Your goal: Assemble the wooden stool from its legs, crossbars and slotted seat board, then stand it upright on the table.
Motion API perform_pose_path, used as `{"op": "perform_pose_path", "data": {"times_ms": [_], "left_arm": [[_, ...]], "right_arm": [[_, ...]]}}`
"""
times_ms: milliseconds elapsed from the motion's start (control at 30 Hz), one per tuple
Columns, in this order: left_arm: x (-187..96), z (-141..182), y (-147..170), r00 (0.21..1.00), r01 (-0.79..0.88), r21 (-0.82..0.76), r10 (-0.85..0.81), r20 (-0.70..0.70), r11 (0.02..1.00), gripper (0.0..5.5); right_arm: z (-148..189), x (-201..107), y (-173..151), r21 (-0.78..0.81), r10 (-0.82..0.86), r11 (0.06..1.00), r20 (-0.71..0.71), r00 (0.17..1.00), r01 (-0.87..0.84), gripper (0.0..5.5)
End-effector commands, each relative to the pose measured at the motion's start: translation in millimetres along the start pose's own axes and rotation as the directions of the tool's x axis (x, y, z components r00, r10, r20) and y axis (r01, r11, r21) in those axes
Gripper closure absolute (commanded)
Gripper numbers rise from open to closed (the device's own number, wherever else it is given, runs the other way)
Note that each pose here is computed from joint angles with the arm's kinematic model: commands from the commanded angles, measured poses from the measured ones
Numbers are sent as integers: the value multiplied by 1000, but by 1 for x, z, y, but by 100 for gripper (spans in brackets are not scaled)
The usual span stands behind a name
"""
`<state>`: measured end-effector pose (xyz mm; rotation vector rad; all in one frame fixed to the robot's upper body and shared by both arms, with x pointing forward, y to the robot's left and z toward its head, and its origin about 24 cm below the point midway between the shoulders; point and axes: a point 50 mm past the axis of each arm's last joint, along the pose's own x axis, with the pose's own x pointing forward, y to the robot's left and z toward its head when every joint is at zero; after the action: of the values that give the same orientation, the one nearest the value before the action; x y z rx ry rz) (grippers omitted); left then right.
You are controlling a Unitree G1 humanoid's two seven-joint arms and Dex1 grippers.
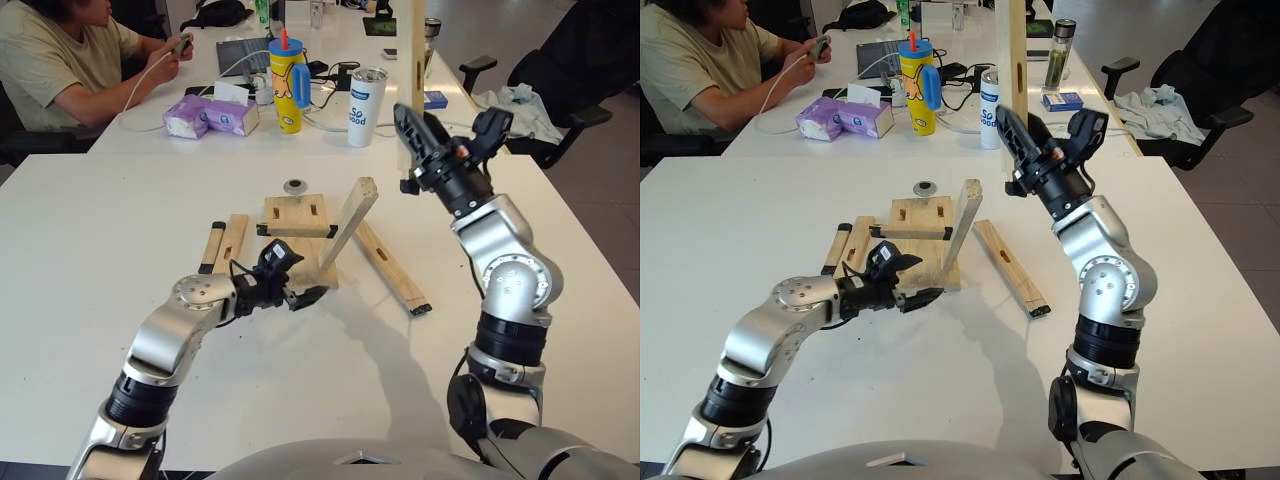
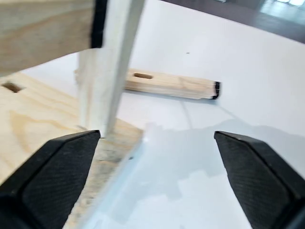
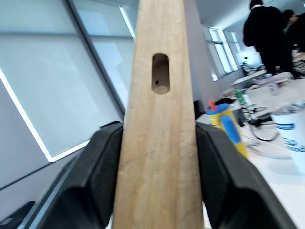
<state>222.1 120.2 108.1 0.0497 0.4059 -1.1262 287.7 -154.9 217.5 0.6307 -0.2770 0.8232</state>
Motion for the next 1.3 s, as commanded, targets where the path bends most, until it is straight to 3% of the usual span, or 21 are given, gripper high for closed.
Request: {"op": "perform_pose_path", "data": {"times_ms": [33,267,433,967,1300], "left_arm": [[-29,27,-12,972,187,-66,-175,157,980,95],[-61,87,9,851,281,-79,-210,481,957,95],[-67,105,7,785,362,-106,-242,570,926,95],[-71,112,-5,768,454,-137,-308,562,880,95],[-71,104,-5,792,462,-170,-318,522,871,245]], "right_arm": [[9,-12,29,82,306,951,-109,946,-298,342],[0,-34,44,258,505,858,-266,821,-444,342],[-12,-42,37,319,541,836,-346,766,-446,342],[-32,-65,34,371,595,804,-482,643,-465,342],[-27,-66,34,378,619,785,-479,622,-491,342]]}}
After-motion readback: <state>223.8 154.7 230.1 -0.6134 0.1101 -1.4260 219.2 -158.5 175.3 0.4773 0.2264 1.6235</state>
